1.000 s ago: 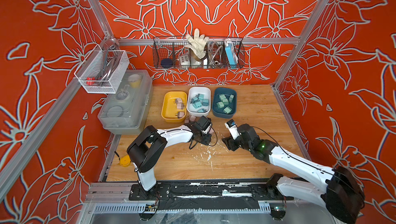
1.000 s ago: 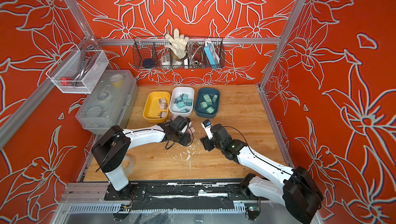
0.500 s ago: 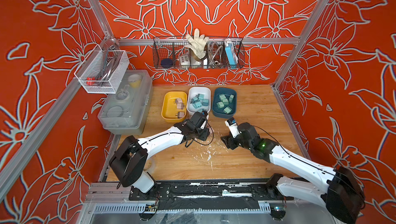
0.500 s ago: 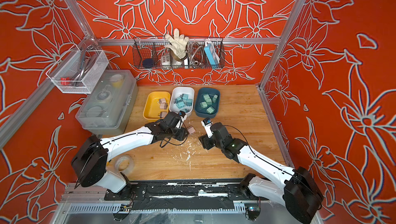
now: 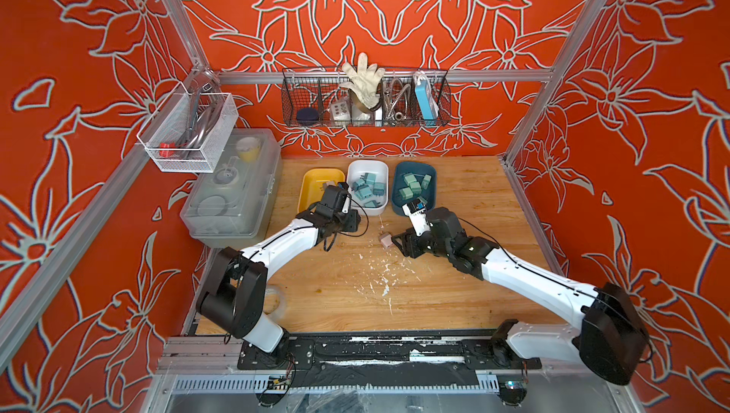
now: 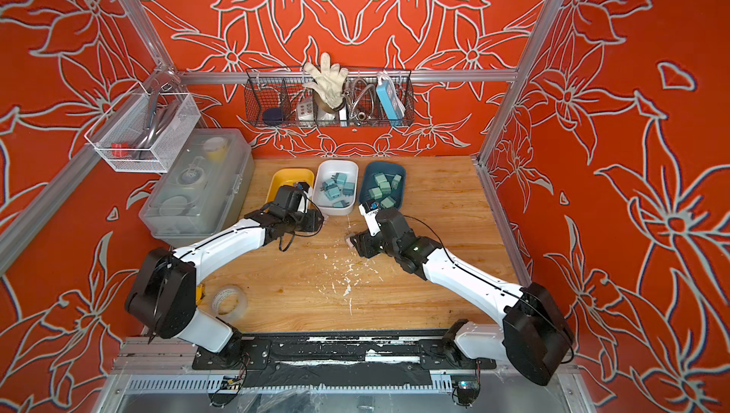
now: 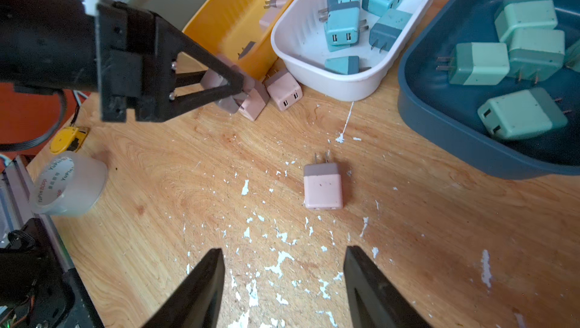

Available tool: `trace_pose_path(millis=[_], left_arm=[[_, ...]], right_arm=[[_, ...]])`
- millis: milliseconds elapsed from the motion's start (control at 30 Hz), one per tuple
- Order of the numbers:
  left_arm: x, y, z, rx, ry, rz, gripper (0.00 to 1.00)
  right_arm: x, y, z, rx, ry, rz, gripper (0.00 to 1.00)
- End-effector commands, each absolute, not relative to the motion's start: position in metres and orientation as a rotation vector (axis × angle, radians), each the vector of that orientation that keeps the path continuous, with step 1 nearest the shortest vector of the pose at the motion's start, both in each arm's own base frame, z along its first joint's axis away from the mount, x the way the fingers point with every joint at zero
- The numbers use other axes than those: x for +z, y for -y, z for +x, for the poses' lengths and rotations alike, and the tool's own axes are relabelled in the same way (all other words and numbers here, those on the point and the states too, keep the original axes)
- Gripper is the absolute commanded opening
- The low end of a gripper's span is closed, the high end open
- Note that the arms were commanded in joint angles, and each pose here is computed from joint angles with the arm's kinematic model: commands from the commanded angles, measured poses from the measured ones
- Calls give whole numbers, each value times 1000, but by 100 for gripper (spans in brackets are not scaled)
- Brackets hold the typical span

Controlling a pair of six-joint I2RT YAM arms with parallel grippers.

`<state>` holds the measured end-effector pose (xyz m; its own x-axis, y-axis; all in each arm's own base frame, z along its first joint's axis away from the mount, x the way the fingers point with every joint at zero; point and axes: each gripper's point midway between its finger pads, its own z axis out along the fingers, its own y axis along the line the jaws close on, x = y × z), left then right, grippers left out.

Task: Place the plugs by color into the storage box
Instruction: Place the plug in the storage box.

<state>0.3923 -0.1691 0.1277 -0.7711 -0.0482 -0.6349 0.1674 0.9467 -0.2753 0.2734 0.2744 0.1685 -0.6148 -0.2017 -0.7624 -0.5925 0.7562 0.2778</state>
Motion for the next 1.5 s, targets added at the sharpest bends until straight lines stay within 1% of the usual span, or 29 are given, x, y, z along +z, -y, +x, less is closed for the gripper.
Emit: trace_pose_path(millis=[0, 100, 267, 433, 633, 800, 933, 1200, 1267, 1333, 1400, 1467], left_arm=[[149, 157, 417, -462, -2351, 25, 36], [153, 148, 426, -490, -2344, 5, 36], [152, 128, 441, -463, -2340, -46, 36], [142, 96, 454, -442, -2352, -141, 36], [124, 71, 464, -424, -2384, -197, 36], [114, 58, 471, -439, -2399, -229, 36], [116, 55, 473, -445, -2390, -226, 37], [104, 39, 482, -380, -2413, -270, 38], [101, 40, 484, -389, -2423, -271, 40], [99, 39, 485, -382, -2443, -277, 44], [98, 36, 485, -355, -2454, -293, 53], [101, 34, 483, -345, -2454, -303, 59]], right_arm=[[185, -287, 282, 720, -2173, -576, 65], [185, -293, 287, 724, -2181, -583, 65], [182, -300, 292, 739, -2195, -574, 64], [182, -302, 295, 730, -2200, -574, 64], [183, -307, 302, 717, -2202, -586, 64], [179, -313, 308, 713, -2213, -586, 63], [175, -315, 311, 707, -2226, -581, 63], [165, -315, 315, 679, -2237, -584, 63], [164, -315, 316, 673, -2238, -588, 63], [164, -316, 316, 672, -2240, -596, 63], [164, -317, 316, 673, -2245, -609, 63], [164, -317, 314, 673, -2248, -618, 63]])
